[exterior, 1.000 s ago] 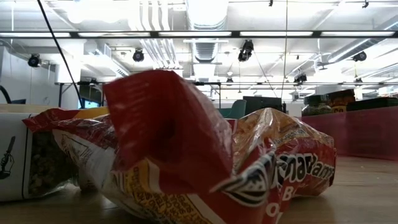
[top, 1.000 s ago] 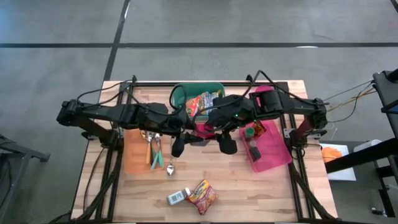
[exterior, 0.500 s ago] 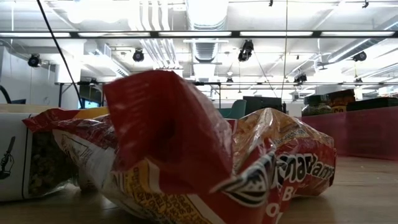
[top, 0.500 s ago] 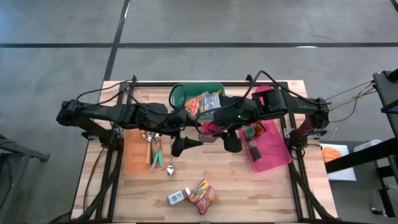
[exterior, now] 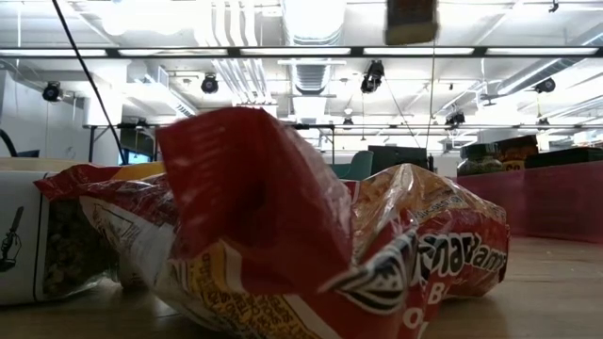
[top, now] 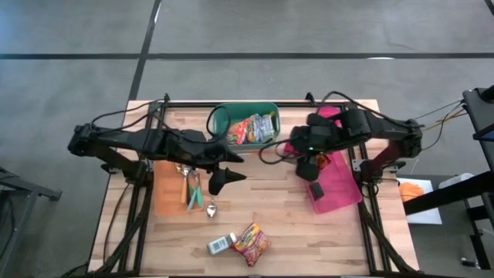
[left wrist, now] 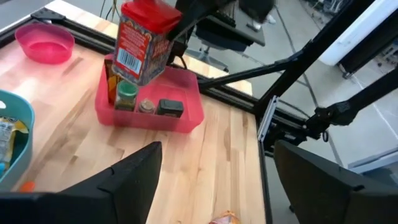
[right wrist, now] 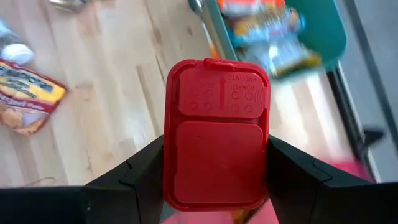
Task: Pick & Place Food Item
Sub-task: Put the red spice can into the pink bin
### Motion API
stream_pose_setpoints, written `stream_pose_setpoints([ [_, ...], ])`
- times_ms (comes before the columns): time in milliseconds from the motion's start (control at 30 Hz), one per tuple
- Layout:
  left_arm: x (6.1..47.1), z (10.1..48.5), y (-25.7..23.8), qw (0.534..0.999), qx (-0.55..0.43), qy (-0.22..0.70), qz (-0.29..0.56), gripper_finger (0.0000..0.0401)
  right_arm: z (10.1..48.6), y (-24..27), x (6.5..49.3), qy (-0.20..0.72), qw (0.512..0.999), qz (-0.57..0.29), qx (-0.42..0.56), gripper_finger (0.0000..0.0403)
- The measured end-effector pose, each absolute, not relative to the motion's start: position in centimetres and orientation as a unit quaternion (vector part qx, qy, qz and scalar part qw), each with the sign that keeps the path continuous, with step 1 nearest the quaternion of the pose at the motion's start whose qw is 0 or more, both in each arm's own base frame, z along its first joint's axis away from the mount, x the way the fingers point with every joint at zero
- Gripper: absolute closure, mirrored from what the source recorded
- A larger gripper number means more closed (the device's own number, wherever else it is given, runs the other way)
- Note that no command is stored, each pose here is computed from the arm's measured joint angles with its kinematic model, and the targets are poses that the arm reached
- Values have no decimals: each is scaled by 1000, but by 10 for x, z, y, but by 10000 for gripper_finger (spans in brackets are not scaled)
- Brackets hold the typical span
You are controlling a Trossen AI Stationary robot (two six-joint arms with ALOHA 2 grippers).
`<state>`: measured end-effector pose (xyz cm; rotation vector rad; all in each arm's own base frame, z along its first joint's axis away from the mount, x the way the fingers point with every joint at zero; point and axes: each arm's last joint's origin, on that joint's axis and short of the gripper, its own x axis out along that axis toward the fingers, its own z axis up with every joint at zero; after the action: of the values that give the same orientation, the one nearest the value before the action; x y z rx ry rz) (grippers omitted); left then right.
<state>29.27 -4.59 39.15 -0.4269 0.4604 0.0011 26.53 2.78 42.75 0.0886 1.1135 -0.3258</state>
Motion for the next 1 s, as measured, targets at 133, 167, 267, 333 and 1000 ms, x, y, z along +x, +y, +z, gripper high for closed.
stream_pose_setpoints([
  [133, 286, 398, -46, 952, -217, 218, -2, 95, 416, 23, 239, 531, 822, -189, 83, 190],
  [167, 285, 399, -45, 952, -218, 216, -2, 95, 414, 22, 231, 530, 819, -200, 96, 190],
  [267, 281, 402, -45, 953, -219, 211, -4, 95, 403, 20, 208, 524, 808, -231, 140, 190],
  [333, 280, 403, -45, 953, -219, 209, -4, 95, 394, 18, 195, 524, 795, -254, 168, 190],
  [1000, 280, 403, -44, 954, -219, 207, 6, 95, 295, 39, 139, 554, 665, -393, 311, 190],
])
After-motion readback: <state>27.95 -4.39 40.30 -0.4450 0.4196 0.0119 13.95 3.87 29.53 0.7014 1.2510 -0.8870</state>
